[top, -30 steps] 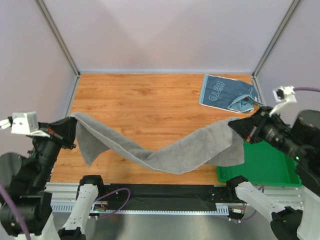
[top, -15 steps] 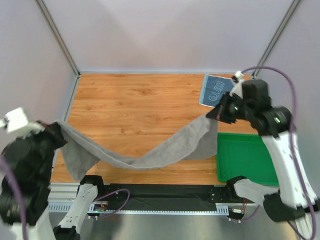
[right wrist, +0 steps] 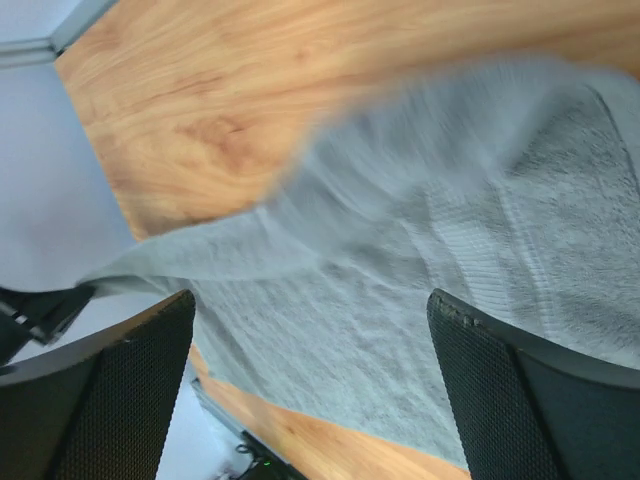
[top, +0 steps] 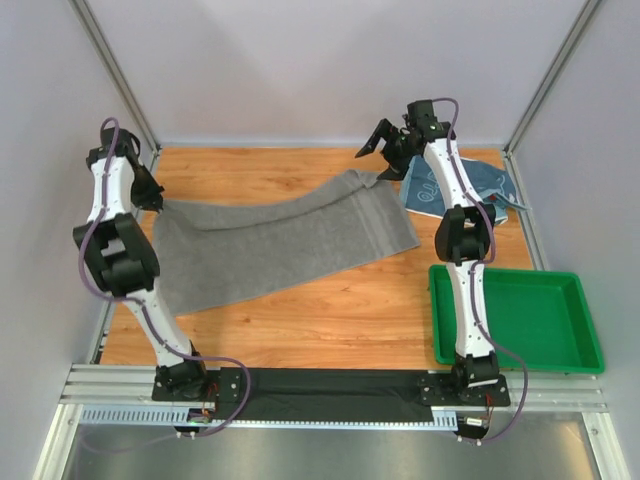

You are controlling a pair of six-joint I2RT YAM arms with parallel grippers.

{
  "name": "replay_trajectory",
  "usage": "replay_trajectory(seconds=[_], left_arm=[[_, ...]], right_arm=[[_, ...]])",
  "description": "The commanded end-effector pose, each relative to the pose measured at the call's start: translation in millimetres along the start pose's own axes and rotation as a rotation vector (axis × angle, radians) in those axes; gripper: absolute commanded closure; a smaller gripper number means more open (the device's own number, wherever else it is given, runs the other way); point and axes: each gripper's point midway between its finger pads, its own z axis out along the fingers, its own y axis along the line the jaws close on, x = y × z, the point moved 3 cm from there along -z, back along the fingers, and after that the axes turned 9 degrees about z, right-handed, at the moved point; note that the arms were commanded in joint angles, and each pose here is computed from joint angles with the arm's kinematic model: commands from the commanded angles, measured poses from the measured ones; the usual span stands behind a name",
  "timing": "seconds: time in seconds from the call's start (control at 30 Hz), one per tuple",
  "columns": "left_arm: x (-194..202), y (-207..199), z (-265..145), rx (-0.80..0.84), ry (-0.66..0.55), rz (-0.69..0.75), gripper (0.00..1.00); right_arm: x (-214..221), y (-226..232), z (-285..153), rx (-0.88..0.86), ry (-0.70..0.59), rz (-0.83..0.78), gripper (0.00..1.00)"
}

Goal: Roll the towels

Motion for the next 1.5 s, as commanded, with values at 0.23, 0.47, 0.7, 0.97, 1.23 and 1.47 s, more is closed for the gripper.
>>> replay_trajectory(seconds=[0.23,0.47,0.7,0.97,1.23,1.47], left_arm=[[-36,-4,-41,0.029,-0.156,-0.018,0.04],[34,6,-65,0.03,-0.153,-0.028,0.04],[115,4,-79,0.13,-0.148,-0.023,0.09],[164,37,-106,-0.007,-0.317,-0.053,0.01],[183,44,-141,0.023,-0.598,-0.181,0.01],[207,41,-136,0.033,-0.465,-0.281,0.04]], right_arm=[[-55,-25,-58,-0.007,-0.203,0.091,0.0],[8,-36,-48,0.09,-0.12,-0.041,0.0],[77,-72,-35,0.322,-0.086,-0.147,0.0],[156,-24,-86,0.317,-0.326,-0.469,0.0],[169,-35,-92,0.003,-0.235,-0.228,0.0],[173,-43,-101,-0.121,-0.135,-0.222,0.0]])
